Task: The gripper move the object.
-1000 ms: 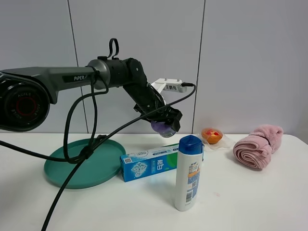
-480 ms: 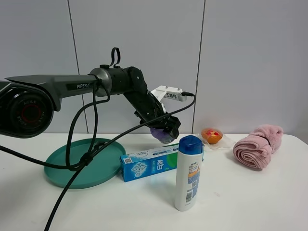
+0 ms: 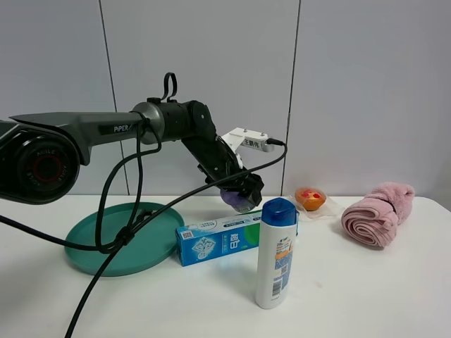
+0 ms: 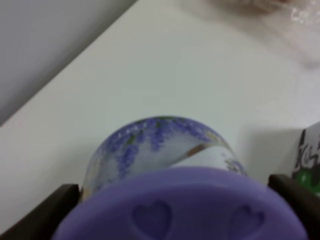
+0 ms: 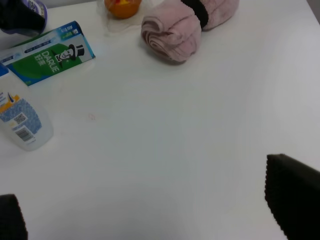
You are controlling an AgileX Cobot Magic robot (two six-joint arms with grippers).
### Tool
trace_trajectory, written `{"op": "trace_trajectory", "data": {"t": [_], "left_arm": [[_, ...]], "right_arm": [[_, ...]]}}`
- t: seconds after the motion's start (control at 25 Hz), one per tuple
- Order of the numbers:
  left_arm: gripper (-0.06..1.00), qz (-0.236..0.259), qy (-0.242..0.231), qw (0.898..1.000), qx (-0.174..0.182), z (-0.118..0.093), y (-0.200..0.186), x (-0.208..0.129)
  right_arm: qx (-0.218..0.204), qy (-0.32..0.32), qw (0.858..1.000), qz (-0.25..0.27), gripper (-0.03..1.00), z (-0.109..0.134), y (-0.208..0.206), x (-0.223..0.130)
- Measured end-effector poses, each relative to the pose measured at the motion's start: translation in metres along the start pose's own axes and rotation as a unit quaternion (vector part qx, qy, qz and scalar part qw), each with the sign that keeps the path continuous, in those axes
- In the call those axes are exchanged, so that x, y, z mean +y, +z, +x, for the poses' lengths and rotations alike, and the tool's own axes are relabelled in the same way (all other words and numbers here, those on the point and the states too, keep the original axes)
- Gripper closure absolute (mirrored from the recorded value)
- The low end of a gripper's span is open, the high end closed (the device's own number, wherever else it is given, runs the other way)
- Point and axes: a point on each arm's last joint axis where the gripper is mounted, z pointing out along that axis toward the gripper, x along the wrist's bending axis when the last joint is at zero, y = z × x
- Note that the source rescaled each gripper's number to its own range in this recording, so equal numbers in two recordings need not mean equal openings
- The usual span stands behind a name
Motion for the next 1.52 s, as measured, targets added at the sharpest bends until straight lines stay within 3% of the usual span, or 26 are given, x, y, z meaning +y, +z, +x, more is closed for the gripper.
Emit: {"op": "trace_trajectory", "data": {"t": [0.16,0.28,0.36,0.52,0.64,0.88,1.04,1.12,1.24,1.52], "left_arm": [[0.91,0.006,0.013,1.000,-0.001,0.000,0.006,-0.005],[0.67,0.005,0.019,1.000,-0.001,0.000,0.006,-0.005],[0.59,0.003,0.019,1.000,-0.001,0.000,0.006,-0.004],[0.55,0.016,0.020,1.000,-0.008,-0.001,0.002,-0.004],[0.55,0.038,0.037,0.999,-0.008,-0.003,-0.023,0.007],[0.55,0.038,0.075,0.996,0.033,-0.003,-0.137,0.058],[0.55,0.036,0.066,0.995,0.060,0.004,-0.204,0.072],[0.62,0.025,0.049,0.995,0.085,0.013,-0.234,0.075],[0.71,0.008,0.026,0.993,0.113,0.023,-0.285,0.073],[0.72,-0.019,-0.029,0.986,0.162,0.020,-0.412,0.033]], "right_arm": [[0.000,0.000,1.000,0.000,-0.03,0.000,0.000,0.000],[0.000,0.000,1.000,0.000,-0.03,0.000,0.000,0.000],[0.000,0.000,1.000,0.000,-0.03,0.000,0.000,0.000],[0.000,0.000,1.000,0.000,-0.03,0.000,0.000,0.000],[0.000,0.000,1.000,0.000,-0.03,0.000,0.000,0.000],[0.000,0.000,1.000,0.000,-0.03,0.000,0.000,0.000],[0.000,0.000,1.000,0.000,-0.03,0.000,0.000,0.000],[0.000,0.000,1.000,0.000,-0.03,0.000,0.000,0.000],[0.000,0.000,1.000,0.000,-0.03,0.000,0.000,0.000],[0.000,0.000,1.000,0.000,-0.03,0.000,0.000,0.000]]}}
